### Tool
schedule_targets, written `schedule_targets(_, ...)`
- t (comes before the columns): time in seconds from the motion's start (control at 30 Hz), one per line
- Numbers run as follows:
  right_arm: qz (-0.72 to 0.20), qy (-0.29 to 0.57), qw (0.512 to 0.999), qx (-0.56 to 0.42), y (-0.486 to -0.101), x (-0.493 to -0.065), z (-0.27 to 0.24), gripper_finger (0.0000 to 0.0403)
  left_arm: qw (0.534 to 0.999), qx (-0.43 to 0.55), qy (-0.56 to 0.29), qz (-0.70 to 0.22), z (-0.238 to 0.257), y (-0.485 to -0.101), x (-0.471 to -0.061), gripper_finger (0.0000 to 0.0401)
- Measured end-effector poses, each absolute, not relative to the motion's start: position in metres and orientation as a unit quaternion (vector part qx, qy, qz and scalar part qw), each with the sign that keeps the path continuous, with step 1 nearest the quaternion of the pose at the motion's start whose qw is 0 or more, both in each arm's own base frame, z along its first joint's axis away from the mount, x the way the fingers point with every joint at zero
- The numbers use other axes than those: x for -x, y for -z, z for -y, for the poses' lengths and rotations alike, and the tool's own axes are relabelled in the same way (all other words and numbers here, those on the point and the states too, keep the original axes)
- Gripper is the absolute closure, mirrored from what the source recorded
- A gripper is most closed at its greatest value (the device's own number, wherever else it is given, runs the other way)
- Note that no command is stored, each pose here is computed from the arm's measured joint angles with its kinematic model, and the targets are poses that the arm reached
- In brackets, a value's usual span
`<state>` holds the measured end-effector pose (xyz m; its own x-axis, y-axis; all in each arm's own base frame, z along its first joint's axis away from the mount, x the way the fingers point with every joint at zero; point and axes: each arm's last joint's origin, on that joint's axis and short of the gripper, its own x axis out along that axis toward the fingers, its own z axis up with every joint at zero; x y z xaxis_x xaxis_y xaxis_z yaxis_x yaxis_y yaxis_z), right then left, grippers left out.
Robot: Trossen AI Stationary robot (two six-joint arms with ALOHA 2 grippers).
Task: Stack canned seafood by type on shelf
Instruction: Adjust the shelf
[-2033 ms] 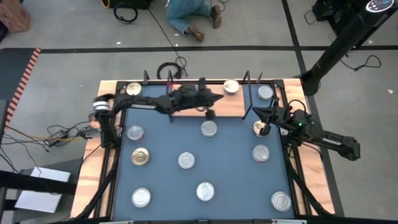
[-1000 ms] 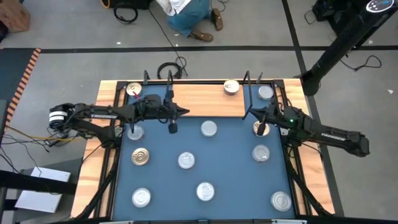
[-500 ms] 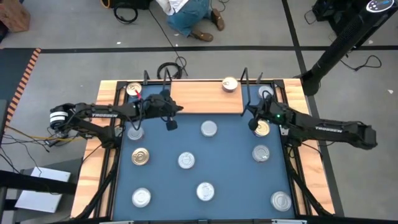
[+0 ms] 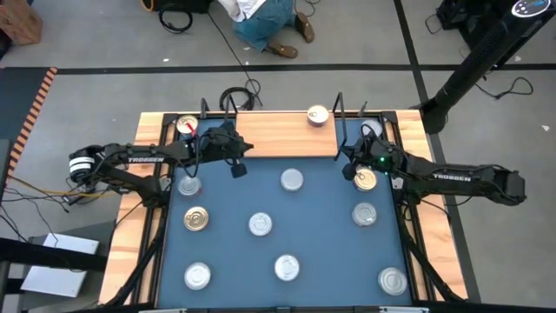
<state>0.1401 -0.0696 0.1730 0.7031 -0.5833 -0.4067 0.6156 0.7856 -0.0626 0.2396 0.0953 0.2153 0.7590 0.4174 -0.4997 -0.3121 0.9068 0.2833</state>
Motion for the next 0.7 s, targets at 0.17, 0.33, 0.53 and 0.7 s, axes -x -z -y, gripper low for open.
schedule_targets(0.17, -0.207, 0.299, 0.93, -0.049, -0.18, -0.143, 0.067, 0.0398, 0.94, -0.093, -0.17, -0.282, -0.09, -0.216, -0.241, 0.04)
schedule_targets(0.33, -0.216, 0.254, 0.941, -0.052, -0.201, -0.151, 0.062, 0.0397, 0.946, -0.111, -0.136, -0.272, -0.079, -0.217, -0.246, 0.04)
schedule_targets(0.53, -0.235, 0.243, 0.94, -0.036, -0.239, -0.156, 0.053, 0.0396, 0.953, -0.114, -0.102, -0.261, -0.07, -0.218, -0.249, 0.04)
schedule_targets(0.7, -0.241, 0.285, 0.927, -0.027, -0.266, -0.153, 0.049, 0.0396, 0.951, -0.127, -0.092, -0.268, -0.068, -0.217, -0.249, 0.04)
